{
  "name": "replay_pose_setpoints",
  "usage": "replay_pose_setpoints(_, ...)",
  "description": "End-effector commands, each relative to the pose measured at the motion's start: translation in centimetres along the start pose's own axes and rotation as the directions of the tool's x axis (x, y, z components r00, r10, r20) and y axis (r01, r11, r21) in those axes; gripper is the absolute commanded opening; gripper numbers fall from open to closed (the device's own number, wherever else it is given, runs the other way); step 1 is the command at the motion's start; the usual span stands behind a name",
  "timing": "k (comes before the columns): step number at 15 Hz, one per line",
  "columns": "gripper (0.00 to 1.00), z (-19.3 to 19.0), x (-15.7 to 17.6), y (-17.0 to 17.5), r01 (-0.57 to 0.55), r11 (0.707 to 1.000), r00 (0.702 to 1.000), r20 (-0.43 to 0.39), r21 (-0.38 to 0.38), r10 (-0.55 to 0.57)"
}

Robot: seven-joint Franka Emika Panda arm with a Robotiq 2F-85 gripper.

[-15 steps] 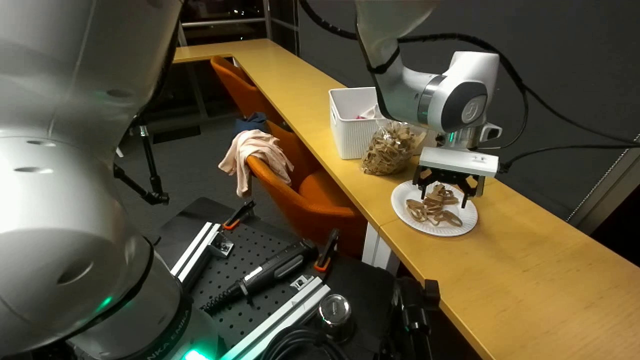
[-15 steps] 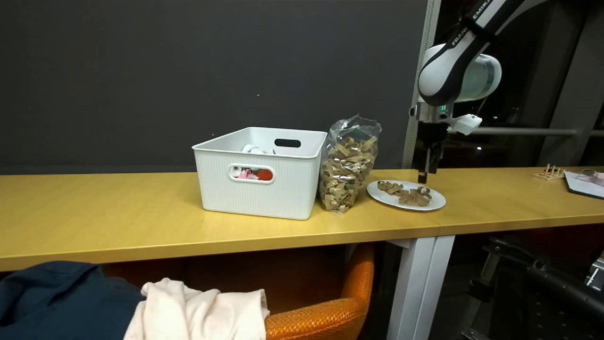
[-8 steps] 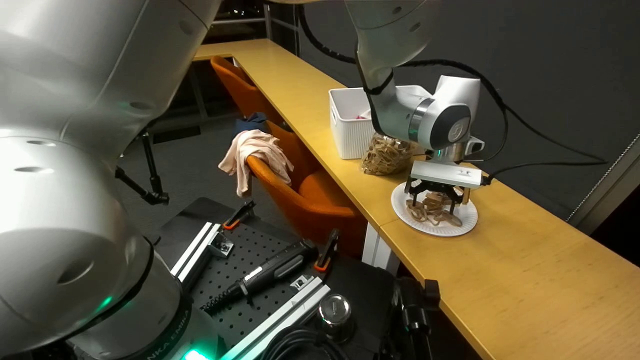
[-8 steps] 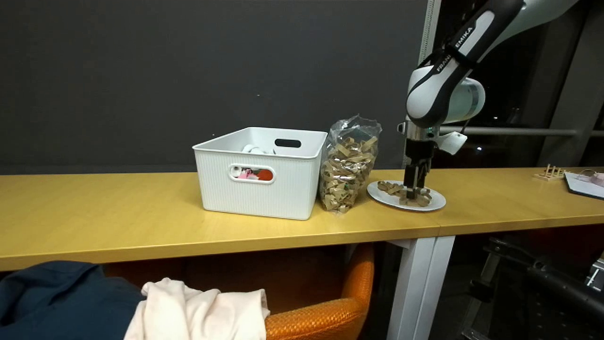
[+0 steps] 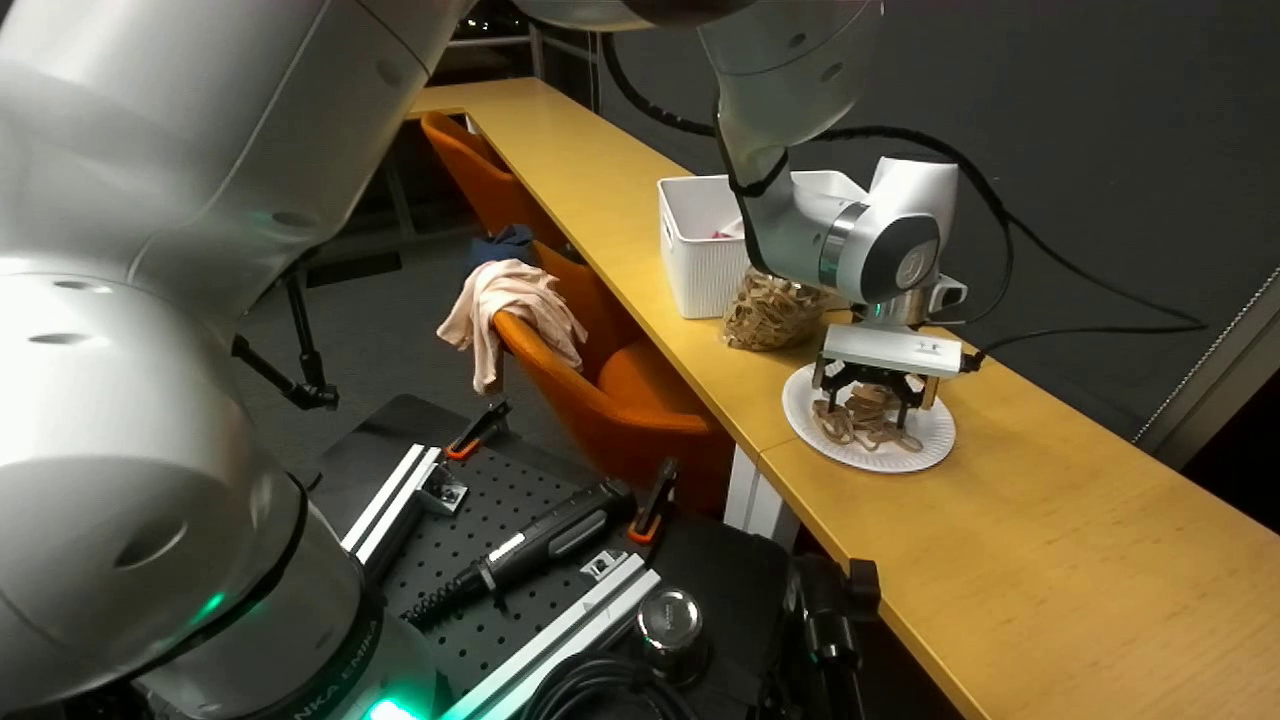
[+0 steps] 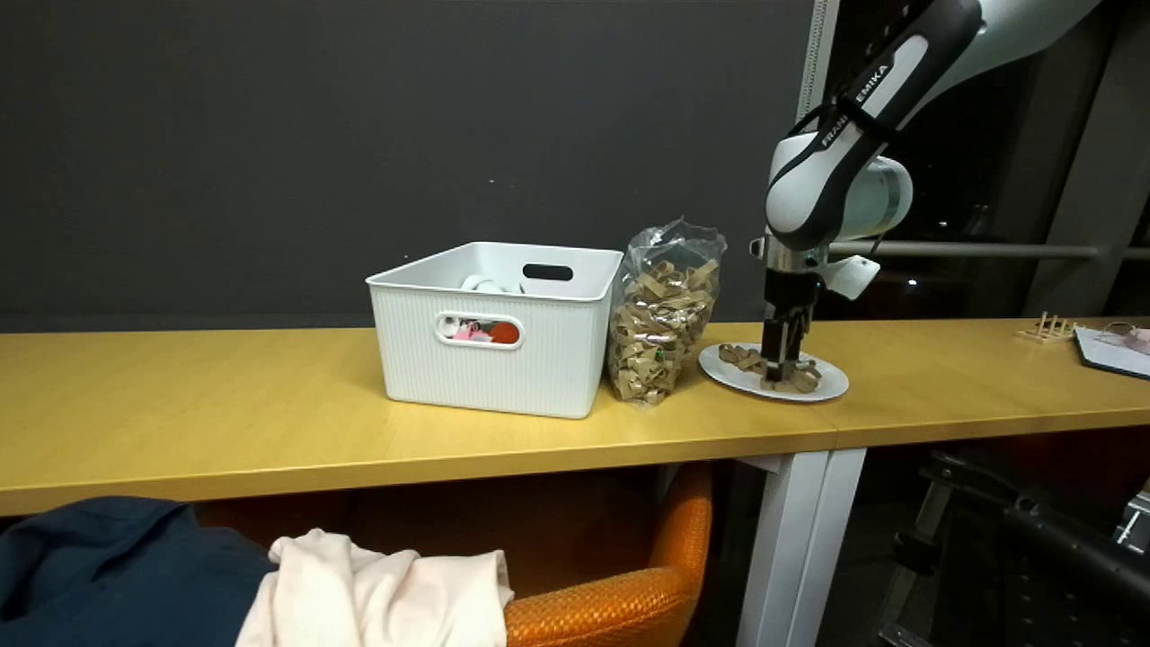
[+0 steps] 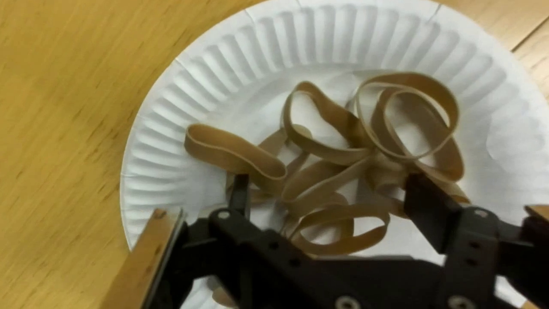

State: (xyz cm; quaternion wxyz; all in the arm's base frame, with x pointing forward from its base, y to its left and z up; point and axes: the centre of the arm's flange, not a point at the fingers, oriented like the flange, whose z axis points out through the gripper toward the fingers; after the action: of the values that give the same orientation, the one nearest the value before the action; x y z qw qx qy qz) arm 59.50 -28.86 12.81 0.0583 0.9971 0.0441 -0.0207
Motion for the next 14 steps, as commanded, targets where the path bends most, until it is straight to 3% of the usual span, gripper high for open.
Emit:
replay_pose_setpoints(1,0.6,0.6,1.2,0.3,0.008,1.0,1.0,-0.01,0.013,-0.008)
replay_pose_setpoints(9,0.01,-0.8,1.2,-0.6,0.001,1.0,0.999,-0.035,0.024,0.0)
replay_pose_setpoints(14,0.02,-3.7,0.1,-1.7,-0.035,0.999,0.999,-0.032,0.027,0.036)
